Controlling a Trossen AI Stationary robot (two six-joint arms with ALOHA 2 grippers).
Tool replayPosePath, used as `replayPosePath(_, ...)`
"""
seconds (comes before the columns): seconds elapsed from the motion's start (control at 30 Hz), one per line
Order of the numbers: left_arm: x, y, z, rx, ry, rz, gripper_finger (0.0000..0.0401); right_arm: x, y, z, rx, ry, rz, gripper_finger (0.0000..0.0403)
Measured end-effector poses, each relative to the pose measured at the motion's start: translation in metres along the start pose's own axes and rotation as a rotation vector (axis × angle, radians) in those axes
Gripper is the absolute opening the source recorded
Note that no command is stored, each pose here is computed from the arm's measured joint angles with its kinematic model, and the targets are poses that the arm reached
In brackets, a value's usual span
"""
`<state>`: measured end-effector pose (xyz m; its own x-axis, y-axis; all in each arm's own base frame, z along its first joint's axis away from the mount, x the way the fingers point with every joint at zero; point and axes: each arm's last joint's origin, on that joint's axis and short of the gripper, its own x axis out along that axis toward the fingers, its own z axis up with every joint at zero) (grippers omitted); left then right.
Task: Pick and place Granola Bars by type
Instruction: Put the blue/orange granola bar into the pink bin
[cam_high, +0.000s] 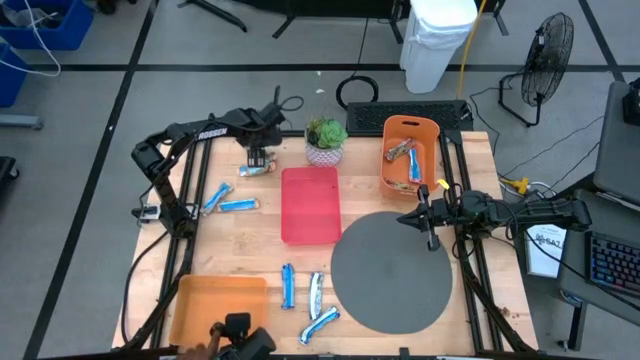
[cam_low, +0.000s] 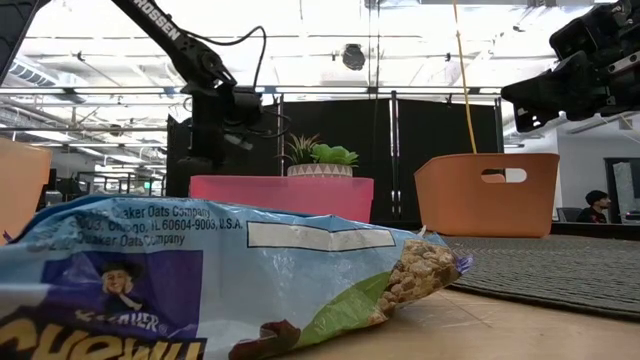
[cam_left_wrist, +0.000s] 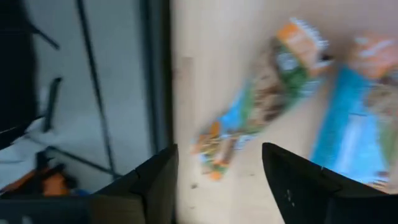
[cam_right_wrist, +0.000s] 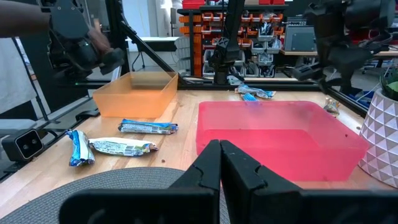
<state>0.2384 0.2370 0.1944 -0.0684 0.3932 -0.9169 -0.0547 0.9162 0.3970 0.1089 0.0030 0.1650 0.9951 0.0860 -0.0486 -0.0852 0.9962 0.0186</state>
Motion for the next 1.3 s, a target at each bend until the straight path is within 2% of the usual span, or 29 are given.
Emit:
replayPosePath(0.17,0.002,-0.003,0.001,-0.042,-0.037,-0.077,0.0241,0.000,0.000,0.000,0.000,0.000,0.000,0.0000)
replayPosePath(0.33,0.025,-0.010,0.008,-0.021,0.017,-0.118,0.0227,0.000,0.000,0.000,0.000,0.000,0.000,0.0000)
replayPosePath(0.5,0.049,-0.019,0.016,0.023,0.117,-0.073,0.0223,0.000,0.000,0.000,0.000,0.000,0.000,0.0000)
replayPosePath(0.7,0.047,-0.019,0.022,0.025,0.081,-0.041,0.0223,0.000,0.000,0.000,0.000,0.000,0.000,0.0000)
replayPosePath(0.93,0.044,-0.025,0.021,0.007,0.126,-0.048,0.0217,0.000,0.000,0.000,0.000,0.000,0.000,0.0000)
replayPosePath(1.07,0.043,-0.028,0.020,0.013,0.145,-0.062,0.0167,0.000,0.000,0.000,0.000,0.000,0.000,0.0000)
replayPosePath(1.23,0.042,-0.029,0.021,0.025,0.155,-0.037,0.0046,0.000,0.000,0.000,0.000,0.000,0.000,0.0000)
replayPosePath(1.3,0.041,-0.027,0.021,0.012,0.163,-0.016,0.0014,0.000,0.000,0.000,0.000,0.000,0.000,0.0000)
